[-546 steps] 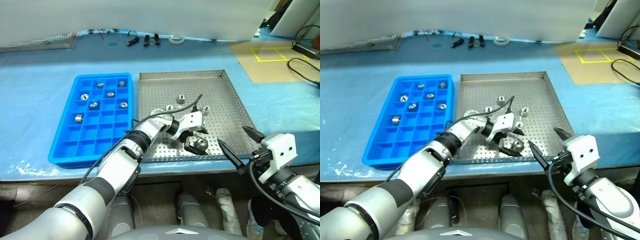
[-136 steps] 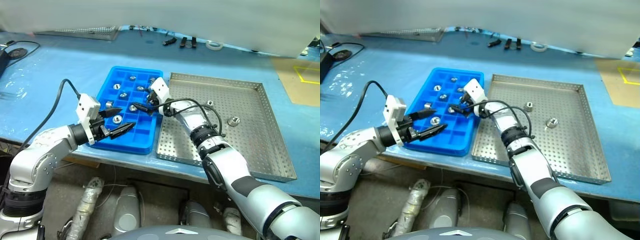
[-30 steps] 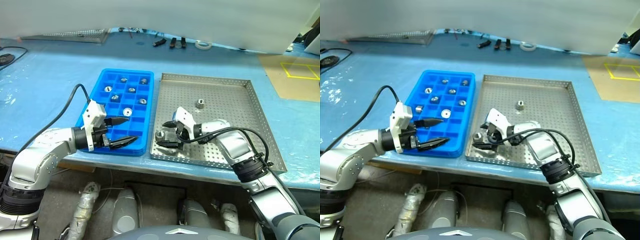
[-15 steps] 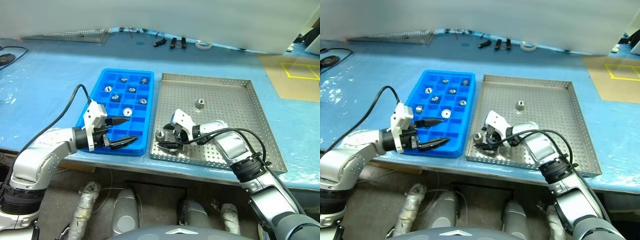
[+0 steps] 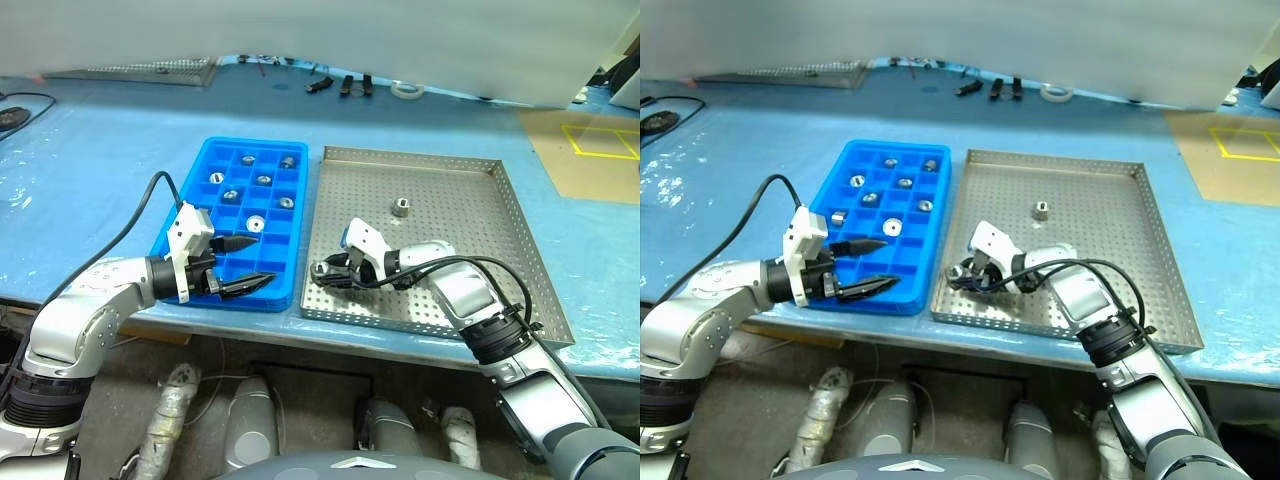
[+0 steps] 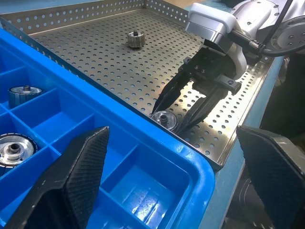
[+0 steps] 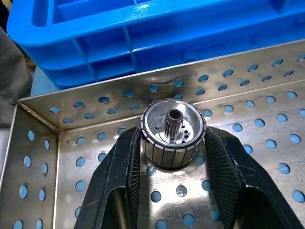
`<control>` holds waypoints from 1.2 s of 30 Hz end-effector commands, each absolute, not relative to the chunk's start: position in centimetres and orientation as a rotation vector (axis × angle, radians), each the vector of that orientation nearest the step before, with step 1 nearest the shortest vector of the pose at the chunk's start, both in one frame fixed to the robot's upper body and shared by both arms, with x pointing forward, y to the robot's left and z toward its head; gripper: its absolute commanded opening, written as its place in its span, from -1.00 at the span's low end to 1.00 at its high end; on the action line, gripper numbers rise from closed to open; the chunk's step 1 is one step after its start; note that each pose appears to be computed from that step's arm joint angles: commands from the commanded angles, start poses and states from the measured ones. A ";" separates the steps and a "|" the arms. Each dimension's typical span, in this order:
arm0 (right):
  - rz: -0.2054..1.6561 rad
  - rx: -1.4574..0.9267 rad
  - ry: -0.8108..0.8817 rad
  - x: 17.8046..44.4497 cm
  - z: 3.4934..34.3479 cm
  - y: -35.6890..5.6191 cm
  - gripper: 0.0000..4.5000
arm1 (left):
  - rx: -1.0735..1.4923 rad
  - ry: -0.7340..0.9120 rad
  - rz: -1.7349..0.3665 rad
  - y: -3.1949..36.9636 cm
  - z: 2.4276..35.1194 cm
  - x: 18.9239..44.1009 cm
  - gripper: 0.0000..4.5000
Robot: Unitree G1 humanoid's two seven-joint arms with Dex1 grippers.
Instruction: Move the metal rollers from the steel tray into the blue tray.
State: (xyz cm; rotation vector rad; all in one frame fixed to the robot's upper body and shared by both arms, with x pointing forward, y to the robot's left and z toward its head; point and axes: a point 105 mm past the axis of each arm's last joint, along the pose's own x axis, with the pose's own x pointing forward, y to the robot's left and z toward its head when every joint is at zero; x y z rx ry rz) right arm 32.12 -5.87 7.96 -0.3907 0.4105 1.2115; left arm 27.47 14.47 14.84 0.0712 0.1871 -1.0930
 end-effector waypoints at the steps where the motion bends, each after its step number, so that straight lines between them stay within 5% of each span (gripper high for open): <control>1: 1.185 -0.409 0.319 33.3 11.1 -6.2 -0.29 | 0.087 0.127 -1.101 14.6 15.9 27.3 1.00; 12: 1.237 -0.463 0.163 34.3 16.5 -6.2 -0.29 | 0.095 0.072 -1.017 16.2 17.5 27.5 1.00; 29: 1.333 -0.404 0.093 36.7 15.5 2.0 -0.29 | 0.080 0.083 -0.764 19.0 18.3 24.6 1.00; 36: 1.476 -0.397 0.143 33.7 14.2 2.7 -0.29 | 0.072 0.096 -0.749 19.0 18.4 24.1 1.00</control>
